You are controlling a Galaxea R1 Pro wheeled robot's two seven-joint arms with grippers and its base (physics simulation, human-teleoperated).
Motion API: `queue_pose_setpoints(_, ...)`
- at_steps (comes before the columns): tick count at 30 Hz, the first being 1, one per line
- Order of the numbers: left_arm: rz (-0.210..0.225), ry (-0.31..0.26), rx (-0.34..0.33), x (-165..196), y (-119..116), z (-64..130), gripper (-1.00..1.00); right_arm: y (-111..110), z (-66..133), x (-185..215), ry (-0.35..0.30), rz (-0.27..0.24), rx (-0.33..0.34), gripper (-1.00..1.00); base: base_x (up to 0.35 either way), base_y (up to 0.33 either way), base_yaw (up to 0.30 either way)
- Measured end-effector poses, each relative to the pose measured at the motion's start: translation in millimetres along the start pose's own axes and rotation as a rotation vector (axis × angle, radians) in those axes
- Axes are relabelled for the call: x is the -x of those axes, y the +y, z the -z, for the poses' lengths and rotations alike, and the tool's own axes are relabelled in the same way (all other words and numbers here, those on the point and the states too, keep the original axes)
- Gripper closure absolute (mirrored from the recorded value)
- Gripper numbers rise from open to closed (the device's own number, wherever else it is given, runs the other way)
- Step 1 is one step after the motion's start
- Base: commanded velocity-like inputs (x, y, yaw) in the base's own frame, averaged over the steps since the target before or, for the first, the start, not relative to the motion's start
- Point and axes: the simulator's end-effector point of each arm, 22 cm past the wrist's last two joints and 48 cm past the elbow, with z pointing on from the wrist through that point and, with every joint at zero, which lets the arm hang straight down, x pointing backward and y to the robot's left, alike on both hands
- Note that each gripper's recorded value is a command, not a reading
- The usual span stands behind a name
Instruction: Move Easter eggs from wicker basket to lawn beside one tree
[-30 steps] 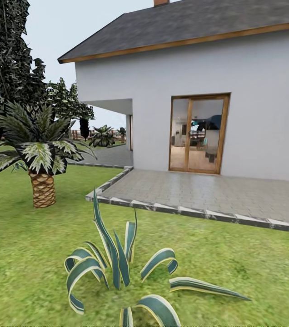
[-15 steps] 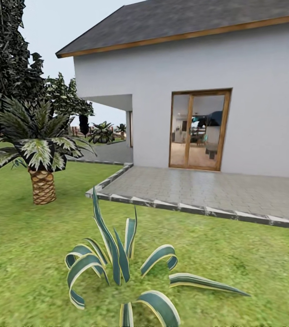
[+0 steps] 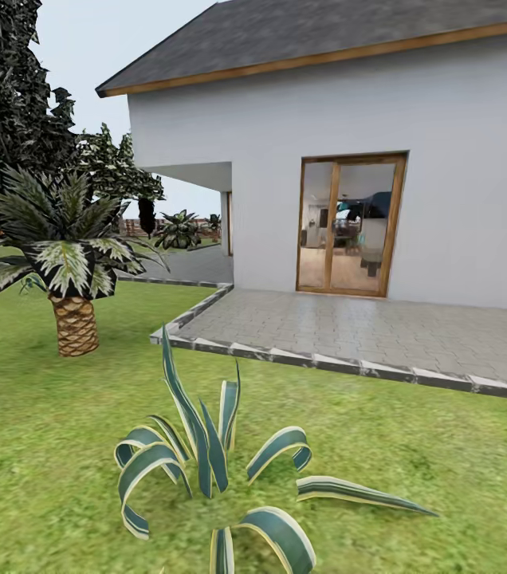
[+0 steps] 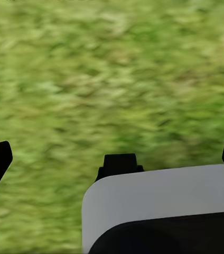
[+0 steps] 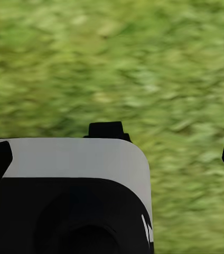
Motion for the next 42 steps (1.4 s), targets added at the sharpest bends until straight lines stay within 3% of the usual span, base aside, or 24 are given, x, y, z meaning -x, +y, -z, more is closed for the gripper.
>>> queue_pose_setpoints(25,0.000,0.000,0.000,0.0,0.0,0.0,-1.00,-2.1,0.0,0.2,0.000,0.000,-0.003,-1.00,0.000,0.000,-0.237)
queue_pose_setpoints(36,0.000,0.001,0.000,-0.1,0.0,-0.2,-1.00,-6.0,-0.2,0.2,0.000,0.001,-0.008,-1.00,-0.196,0.050,-0.030)
queue_pose_setpoints(42,0.000,0.000,-0.001,0.1,-0.2,0.0,-1.00,-6.2,0.0,0.2,0.000,0.001,-0.008,-1.00,-0.048,0.281,0.000)
